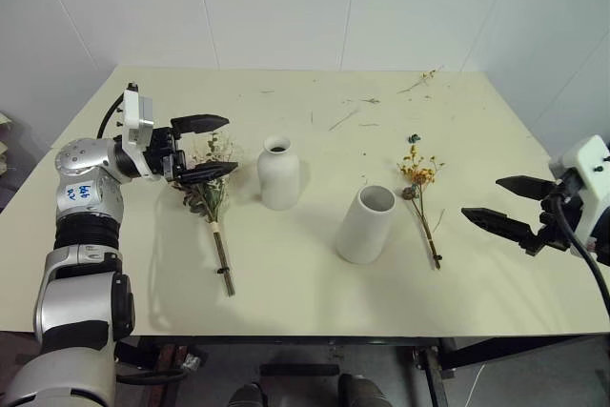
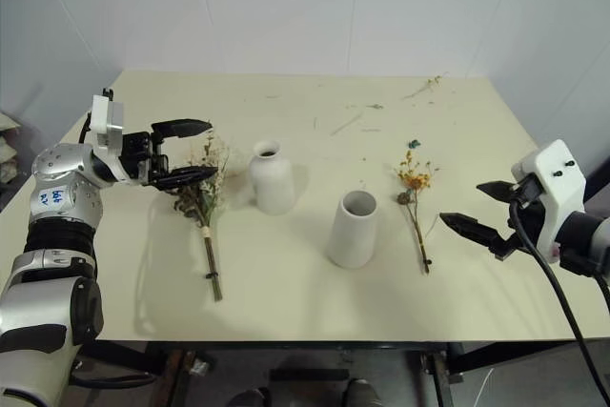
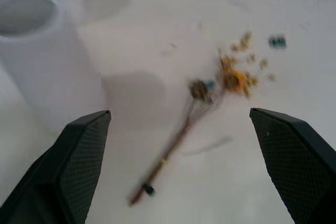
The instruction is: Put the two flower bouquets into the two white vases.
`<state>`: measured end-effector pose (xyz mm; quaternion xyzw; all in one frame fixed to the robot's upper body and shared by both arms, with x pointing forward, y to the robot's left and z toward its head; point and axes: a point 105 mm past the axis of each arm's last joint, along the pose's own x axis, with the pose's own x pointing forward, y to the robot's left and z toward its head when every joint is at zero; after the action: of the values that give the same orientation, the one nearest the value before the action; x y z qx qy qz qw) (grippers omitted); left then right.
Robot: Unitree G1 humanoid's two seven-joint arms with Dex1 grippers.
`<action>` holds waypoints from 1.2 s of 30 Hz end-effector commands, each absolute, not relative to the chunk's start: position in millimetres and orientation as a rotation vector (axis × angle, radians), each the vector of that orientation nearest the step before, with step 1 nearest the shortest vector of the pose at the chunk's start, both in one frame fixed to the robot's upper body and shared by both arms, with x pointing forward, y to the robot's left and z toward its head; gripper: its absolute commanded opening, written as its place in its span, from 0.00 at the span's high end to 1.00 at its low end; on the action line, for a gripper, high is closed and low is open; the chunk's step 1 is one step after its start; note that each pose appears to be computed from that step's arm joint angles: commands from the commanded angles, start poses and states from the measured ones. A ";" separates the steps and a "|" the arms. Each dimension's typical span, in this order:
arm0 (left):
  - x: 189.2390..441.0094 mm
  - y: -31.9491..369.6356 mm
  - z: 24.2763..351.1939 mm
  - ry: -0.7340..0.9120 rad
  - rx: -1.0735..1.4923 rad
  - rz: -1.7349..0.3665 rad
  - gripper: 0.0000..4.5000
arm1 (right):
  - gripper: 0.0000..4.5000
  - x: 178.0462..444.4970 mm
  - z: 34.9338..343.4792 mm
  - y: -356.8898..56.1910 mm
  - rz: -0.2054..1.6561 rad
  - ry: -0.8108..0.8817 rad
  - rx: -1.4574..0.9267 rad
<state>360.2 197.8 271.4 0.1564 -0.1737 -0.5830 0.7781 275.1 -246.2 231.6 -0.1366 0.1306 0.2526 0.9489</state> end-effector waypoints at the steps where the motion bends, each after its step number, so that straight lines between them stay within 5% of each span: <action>1: 348.7 196.5 283.9 -0.452 0.351 -1.316 0.01 | 0.00 292.6 230.2 -244.5 0.428 0.288 -0.305; 11: 332.5 193.5 283.5 -0.445 0.371 -1.401 0.01 | 0.00 342.0 200.4 -253.0 0.257 0.441 -0.351; 17: 312.9 185.1 281.2 -0.391 0.441 -1.505 0.01 | 0.00 345.5 181.3 -238.5 0.298 0.620 -0.325; 36: 301.0 183.0 282.2 -0.381 0.479 -1.514 0.01 | 0.00 373.5 150.9 -208.5 0.338 0.776 -0.302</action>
<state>315.8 182.0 277.8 0.1930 -0.1629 -0.6465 0.7199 372.0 -207.3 147.9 -0.1437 0.3705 0.1659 0.9025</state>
